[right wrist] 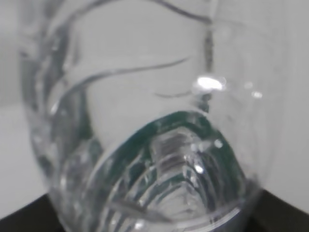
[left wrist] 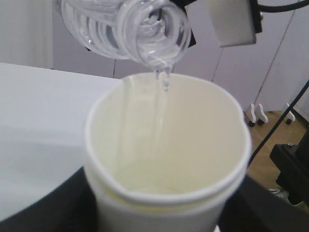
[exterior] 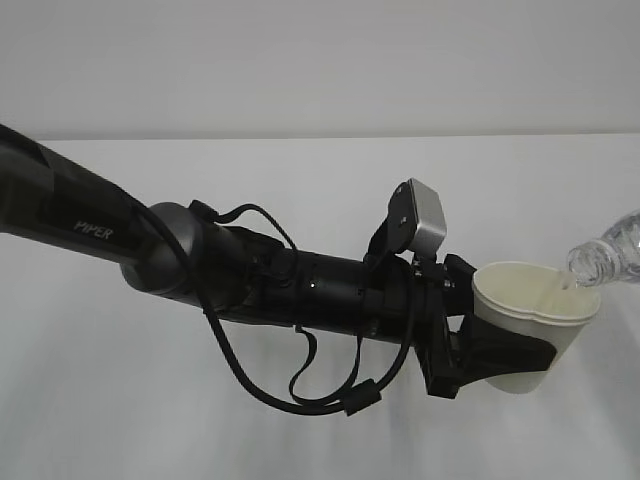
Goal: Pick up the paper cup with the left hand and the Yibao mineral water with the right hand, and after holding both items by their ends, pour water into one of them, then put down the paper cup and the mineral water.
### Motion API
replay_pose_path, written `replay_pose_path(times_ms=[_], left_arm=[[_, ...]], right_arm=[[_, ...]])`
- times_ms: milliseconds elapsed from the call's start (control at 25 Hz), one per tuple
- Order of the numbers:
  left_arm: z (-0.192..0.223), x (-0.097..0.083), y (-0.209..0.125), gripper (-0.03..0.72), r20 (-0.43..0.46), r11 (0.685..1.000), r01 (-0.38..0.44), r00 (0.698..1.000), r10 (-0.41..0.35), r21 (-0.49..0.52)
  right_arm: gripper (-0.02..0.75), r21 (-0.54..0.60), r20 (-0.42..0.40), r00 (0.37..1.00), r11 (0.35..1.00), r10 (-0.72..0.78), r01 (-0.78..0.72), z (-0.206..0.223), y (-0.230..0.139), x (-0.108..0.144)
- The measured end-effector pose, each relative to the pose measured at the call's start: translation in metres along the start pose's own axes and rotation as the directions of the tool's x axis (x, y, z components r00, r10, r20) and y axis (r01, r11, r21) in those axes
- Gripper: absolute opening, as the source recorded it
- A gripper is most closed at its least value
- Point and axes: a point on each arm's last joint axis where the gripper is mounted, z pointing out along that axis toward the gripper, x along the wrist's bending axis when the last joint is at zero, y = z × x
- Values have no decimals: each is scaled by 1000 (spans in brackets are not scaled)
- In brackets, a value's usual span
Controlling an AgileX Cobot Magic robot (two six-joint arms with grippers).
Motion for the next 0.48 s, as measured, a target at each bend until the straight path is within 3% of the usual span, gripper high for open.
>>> replay_pose_path(times_ms=[480], left_arm=[[0, 0, 0, 461, 4, 1000, -3, 1000, 3, 4]], right_arm=[[455, 0, 0, 1000, 1000, -2, 2, 0, 0, 0]])
